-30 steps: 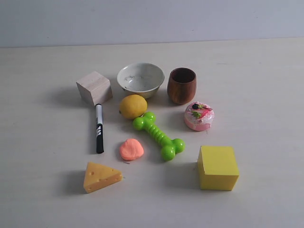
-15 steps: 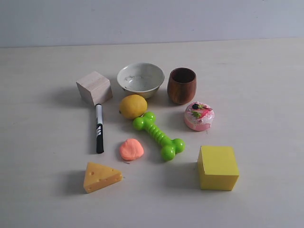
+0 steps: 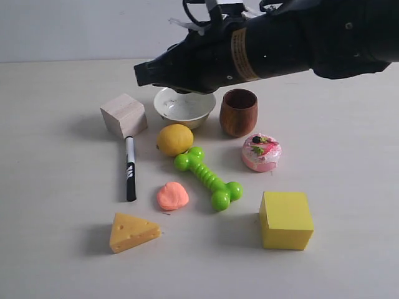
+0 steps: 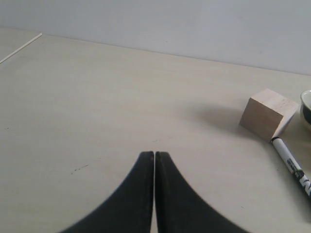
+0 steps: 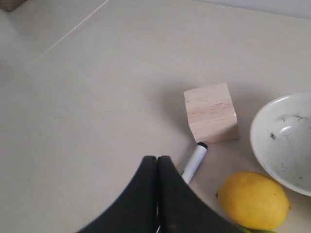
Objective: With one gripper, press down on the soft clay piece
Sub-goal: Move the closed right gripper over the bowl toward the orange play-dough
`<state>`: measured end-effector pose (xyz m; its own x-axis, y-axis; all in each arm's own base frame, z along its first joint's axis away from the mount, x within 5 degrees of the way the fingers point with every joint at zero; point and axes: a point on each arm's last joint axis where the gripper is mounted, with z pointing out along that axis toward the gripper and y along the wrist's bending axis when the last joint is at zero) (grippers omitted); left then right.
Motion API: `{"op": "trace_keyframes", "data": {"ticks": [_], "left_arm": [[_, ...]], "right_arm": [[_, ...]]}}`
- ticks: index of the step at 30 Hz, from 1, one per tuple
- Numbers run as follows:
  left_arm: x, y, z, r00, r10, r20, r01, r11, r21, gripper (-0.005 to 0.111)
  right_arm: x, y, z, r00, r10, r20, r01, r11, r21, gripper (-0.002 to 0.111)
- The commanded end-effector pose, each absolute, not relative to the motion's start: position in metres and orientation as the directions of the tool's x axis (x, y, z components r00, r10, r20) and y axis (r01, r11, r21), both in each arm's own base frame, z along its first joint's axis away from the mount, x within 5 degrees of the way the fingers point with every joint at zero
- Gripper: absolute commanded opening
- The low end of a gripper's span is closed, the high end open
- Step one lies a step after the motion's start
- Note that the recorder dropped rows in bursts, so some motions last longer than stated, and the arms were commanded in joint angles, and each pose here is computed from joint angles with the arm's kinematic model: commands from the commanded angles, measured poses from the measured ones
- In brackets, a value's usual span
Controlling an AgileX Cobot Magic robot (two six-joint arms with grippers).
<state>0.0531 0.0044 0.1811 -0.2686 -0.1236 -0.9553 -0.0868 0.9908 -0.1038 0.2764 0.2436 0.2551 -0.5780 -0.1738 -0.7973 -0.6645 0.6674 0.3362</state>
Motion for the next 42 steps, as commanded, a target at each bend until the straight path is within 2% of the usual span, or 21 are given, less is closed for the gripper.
{"op": "trace_keyframes", "data": {"ticks": [1,8,13,17,20,25,31,37,42], "left_arm": [[0.053,0.004,0.181,-0.262,-0.124,-0.957,-0.085,0.991,-0.105,0.004],[0.053,0.004,0.181,-0.262,-0.124,-0.957,-0.085,0.991,-0.105,0.004],[0.053,0.004,0.181,-0.262,-0.124,-0.957,-0.085,0.991,-0.105,0.004],[0.053,0.004,0.181,-0.262,-0.124,-0.957,-0.085,0.991,-0.105,0.004],[0.053,0.004,0.181,-0.262,-0.124,-0.957,-0.085,0.991,-0.105,0.004],[0.053,0.004,0.181,-0.262,-0.124,-0.957,-0.085,0.991,-0.105,0.004],[0.053,0.004,0.181,-0.262,-0.124,-0.957,-0.085,0.991,-0.105,0.004],[0.053,0.004,0.181,-0.262,-0.124,-0.957,-0.085,0.991,-0.105,0.004],[0.053,0.004,0.181,-0.262,-0.124,-0.957,-0.085,0.991,-0.105,0.004]], "right_arm": [[0.283,0.25,0.254,-0.563,-0.162,-0.81,-0.645,0.699,0.309,0.0],[0.283,0.25,0.254,-0.565,-0.162,-0.809,-0.647,0.695,0.313,0.0],[0.285,0.258,0.249,-0.485,-0.192,-0.853,-0.728,0.629,0.273,0.0],[0.297,0.259,0.238,-0.486,-0.121,-0.866,-0.657,0.703,0.271,0.0],[0.302,0.254,0.226,-0.495,-0.177,-0.851,-0.594,0.783,0.182,0.0],[0.299,0.239,0.208,-0.552,-0.429,-0.715,-0.599,0.801,-0.018,0.0],[0.288,0.241,0.216,-0.617,-0.593,-0.517,-0.692,0.722,-0.002,0.0],[0.292,0.25,0.246,-0.611,-0.648,-0.455,-0.737,0.675,0.03,0.0],[0.306,0.262,0.245,-0.727,-0.586,-0.357,-0.653,0.751,0.097,0.0]]}}
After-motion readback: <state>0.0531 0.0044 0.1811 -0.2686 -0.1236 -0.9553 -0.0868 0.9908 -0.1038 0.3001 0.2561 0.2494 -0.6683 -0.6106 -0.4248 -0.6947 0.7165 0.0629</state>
